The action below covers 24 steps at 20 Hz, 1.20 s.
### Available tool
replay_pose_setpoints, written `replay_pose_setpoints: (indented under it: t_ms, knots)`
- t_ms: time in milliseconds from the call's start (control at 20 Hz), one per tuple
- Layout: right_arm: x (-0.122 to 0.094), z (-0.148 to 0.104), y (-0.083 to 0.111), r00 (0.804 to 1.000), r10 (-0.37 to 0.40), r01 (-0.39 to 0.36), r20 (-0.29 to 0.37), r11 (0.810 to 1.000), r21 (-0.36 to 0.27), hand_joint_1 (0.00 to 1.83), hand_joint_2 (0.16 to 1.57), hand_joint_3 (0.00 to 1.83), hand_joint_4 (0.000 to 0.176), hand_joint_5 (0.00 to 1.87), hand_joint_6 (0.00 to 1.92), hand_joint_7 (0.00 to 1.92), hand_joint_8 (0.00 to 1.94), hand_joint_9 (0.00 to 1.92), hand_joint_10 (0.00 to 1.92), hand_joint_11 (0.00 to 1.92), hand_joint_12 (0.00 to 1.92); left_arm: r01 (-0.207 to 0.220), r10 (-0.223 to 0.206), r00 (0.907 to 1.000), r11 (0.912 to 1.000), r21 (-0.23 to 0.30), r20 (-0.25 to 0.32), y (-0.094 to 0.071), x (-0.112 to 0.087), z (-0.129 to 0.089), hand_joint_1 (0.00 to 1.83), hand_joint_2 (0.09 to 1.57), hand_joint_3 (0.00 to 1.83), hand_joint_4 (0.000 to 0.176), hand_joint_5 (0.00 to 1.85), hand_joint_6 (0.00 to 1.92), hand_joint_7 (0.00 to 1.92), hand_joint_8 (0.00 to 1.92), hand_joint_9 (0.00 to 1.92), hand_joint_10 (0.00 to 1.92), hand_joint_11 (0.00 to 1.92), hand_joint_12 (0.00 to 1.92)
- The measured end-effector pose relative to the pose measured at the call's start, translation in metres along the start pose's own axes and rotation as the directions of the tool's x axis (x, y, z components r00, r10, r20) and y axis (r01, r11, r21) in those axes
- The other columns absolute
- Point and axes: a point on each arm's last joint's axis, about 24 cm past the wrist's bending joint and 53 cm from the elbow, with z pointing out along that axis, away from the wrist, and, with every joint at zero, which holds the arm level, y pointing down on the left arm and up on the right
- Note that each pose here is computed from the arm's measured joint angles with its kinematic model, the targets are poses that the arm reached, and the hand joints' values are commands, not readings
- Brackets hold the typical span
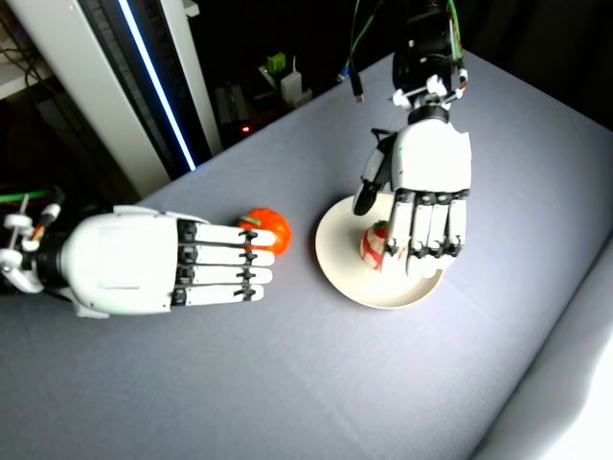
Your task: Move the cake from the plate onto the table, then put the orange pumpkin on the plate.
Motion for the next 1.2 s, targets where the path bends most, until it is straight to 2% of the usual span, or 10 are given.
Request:
replay_pose_setpoints:
  t_ms: [250, 300, 400, 550, 700, 750, 850, 1000, 1050, 1200]
  knots:
    - [0.003, 0.001, 0.000, 1.000, 0.001, -0.001, -0.006, 1.000, -0.002, 0.70, 1.39, 0.00, 0.000, 0.34, 0.01, 0.42, 0.01, 0.45, 0.02, 0.08, 1.00, 0.005, -0.006, 0.9998, 0.9996, -0.029, -0.020, 0.008, 0.009, 0.003, 1.18, 0.99, 0.00, 0.000, 0.85, 0.01, 0.88, 0.01, 0.90, 0.05, 0.49, 1.18]
    - [0.004, 0.001, 0.000, 1.000, 0.002, -0.002, -0.009, 1.000, -0.004, 0.67, 1.39, 0.00, 0.000, 0.35, 0.01, 0.42, 0.01, 0.45, 0.02, 0.10, 1.01, 0.006, -0.007, 0.9997, 0.9996, -0.026, -0.021, 0.007, 0.010, 0.005, 1.22, 1.06, 0.01, 0.000, 1.00, 0.63, 1.02, 0.77, 1.02, 0.08, 0.49, 1.37]
    - [0.006, 0.002, 0.000, 1.000, 0.004, -0.004, -0.010, 1.000, -0.005, 0.65, 1.39, 0.00, 0.000, 0.36, 0.00, 0.43, 0.01, 0.46, 0.01, 0.11, 0.97, 0.011, -0.011, 0.9997, 0.9997, -0.021, -0.020, 0.005, 0.011, 0.007, 1.24, 1.10, 0.00, 0.000, 1.02, 0.78, 1.02, 1.04, 1.21, 0.20, 0.71, 1.30]
    - [0.004, 0.002, -0.001, 1.000, 0.003, -0.003, -0.007, 1.000, -0.003, 0.68, 1.39, 0.00, 0.000, 0.36, 0.00, 0.43, 0.00, 0.45, 0.01, 0.12, 0.97, 0.043, -0.043, 0.9989, 0.9989, -0.020, -0.016, 0.006, 0.010, 0.008, 1.27, 1.09, 0.00, 0.000, 1.12, 0.49, 1.01, 1.18, 0.97, 1.08, 0.76, 1.57]
    - [0.004, 0.002, -0.001, 1.000, 0.002, -0.002, -0.009, 1.000, -0.003, 0.72, 1.39, 0.00, 0.000, 0.38, 0.00, 0.45, 0.00, 0.47, 0.01, 0.15, 0.92, 0.068, -0.068, 0.9977, 0.9976, -0.009, 0.006, 0.005, 0.004, 0.007, 1.28, 1.08, 0.00, 0.000, 1.18, 0.36, 1.02, 1.15, 1.01, 1.02, 0.81, 1.41]
    - [0.004, 0.002, -0.001, 1.000, 0.002, -0.002, -0.008, 1.000, -0.004, 0.72, 1.39, 0.00, 0.000, 0.38, 0.00, 0.44, 0.00, 0.47, 0.01, 0.16, 0.92, 0.080, -0.080, 0.9965, 0.9968, -0.001, 0.021, 0.005, -0.002, 0.004, 1.22, 1.02, 0.02, 0.000, 1.22, 0.50, 0.98, 1.02, 0.97, 1.20, 0.81, 1.49]
    - [0.004, 0.002, -0.001, 1.000, 0.002, -0.002, -0.008, 1.000, -0.003, 0.73, 1.38, 0.00, 0.000, 0.39, 0.00, 0.44, 0.00, 0.48, 0.00, 0.19, 0.89, 0.105, -0.106, 0.9919, 0.9943, 0.019, 0.070, 0.004, -0.020, -0.008, 1.20, 1.02, 0.00, 0.000, 1.21, 0.56, 0.88, 1.38, 0.88, 1.64, 0.85, 1.78]
    - [0.004, 0.002, -0.001, 1.000, 0.005, -0.005, -0.008, 1.000, -0.003, 0.79, 1.38, 0.00, 0.000, 0.40, 0.01, 0.45, 0.00, 0.47, 0.01, 0.17, 0.87, 0.081, -0.085, 0.9822, 0.9963, 0.028, 0.168, 0.008, -0.054, -0.042, 1.28, 1.06, 0.00, 0.000, 1.28, 0.17, 1.06, 1.11, 1.06, 1.12, 0.90, 1.47]
    - [0.004, 0.002, -0.001, 1.000, 0.008, -0.008, -0.008, 1.000, -0.004, 0.81, 1.38, 0.00, 0.000, 0.41, 0.01, 0.46, 0.01, 0.47, 0.01, 0.18, 0.87, 0.082, -0.086, 0.9787, 0.9961, 0.032, 0.186, 0.010, -0.060, -0.054, 1.22, 1.02, 0.00, 0.000, 1.27, 0.39, 0.98, 1.39, 1.03, 1.58, 0.97, 1.81]
    - [0.004, 0.002, -0.001, 1.000, 0.018, -0.018, -0.008, 1.000, -0.003, 0.80, 1.38, 0.00, 0.000, 0.42, 0.00, 0.48, 0.00, 0.49, 0.01, 0.20, 0.83, 0.071, -0.069, 0.9780, 0.9975, -0.004, 0.197, 0.026, -0.055, -0.103, 1.28, 1.09, 0.00, 0.000, 1.08, 0.58, 1.02, 1.16, 0.98, 1.02, 0.88, 1.32]
